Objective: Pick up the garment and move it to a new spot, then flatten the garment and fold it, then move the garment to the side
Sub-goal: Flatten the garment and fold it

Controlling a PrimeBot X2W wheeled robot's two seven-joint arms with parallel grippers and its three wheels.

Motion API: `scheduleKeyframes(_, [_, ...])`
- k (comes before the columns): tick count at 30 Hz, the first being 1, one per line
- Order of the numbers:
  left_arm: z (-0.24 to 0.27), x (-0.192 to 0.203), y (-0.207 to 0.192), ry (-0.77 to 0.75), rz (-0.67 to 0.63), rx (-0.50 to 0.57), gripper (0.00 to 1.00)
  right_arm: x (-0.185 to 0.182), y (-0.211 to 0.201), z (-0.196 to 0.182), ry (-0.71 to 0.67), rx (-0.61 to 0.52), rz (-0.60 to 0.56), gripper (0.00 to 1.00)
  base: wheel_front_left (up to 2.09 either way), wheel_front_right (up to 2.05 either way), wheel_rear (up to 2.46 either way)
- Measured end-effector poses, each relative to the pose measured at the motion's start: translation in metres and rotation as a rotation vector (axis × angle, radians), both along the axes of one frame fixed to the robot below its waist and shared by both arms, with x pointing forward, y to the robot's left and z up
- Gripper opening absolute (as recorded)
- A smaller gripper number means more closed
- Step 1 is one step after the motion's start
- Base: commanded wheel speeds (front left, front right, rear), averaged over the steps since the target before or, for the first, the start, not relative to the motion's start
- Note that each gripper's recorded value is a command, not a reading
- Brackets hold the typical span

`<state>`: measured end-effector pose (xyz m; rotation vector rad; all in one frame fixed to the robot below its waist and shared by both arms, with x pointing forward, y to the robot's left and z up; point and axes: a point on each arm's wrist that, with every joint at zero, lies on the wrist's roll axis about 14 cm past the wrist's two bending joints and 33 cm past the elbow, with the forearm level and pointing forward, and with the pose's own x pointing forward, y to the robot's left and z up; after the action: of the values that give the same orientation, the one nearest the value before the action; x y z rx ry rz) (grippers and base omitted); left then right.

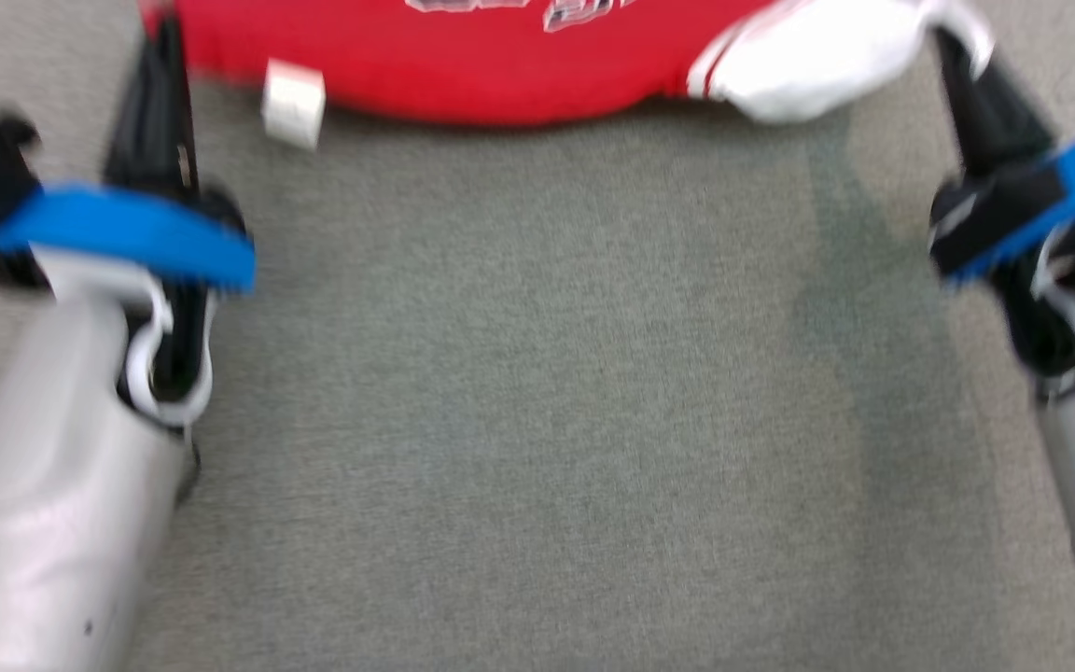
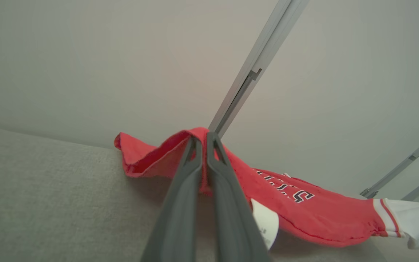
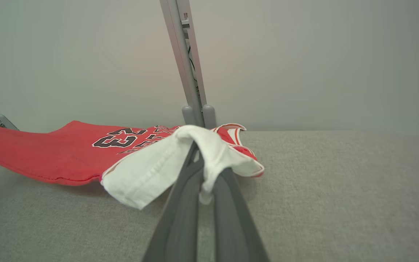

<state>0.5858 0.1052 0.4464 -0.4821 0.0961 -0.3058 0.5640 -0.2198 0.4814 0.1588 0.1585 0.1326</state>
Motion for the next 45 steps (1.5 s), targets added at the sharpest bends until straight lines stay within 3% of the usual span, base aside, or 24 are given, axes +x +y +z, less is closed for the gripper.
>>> scheduleKeyframes(12, [-0.046,-0.121,0.042,0.224,0.074,0.096,0.0,-0.126,0.019,-0.041,0.33,0.064,0.062,0.0,0.0,0.0,0.0])
scheduleKeyframes(18, [-0.054,-0.164,0.058,0.259,0.124,0.155,0.0,-0.185,0.03,-0.048,0.444,0.091,0.057,0.0,0.0,0.0,0.0])
scheduleKeyframes(31, [-0.079,-0.243,0.056,0.385,0.065,0.26,0.0,-0.277,0.039,-0.071,0.706,0.143,0.027,0.0,0.0,0.0,0.0])
scheduleKeyframes(38, [-0.073,-0.266,0.064,0.432,0.071,0.271,0.0,-0.296,0.038,-0.072,0.768,0.164,0.017,0.0,0.0,0.0,0.0])
scheduleKeyframes(45, [-0.048,-0.257,0.047,0.381,0.014,0.26,0.0,-0.267,0.035,-0.046,0.627,0.15,0.005,0.0,0.0,0.0,0.0])
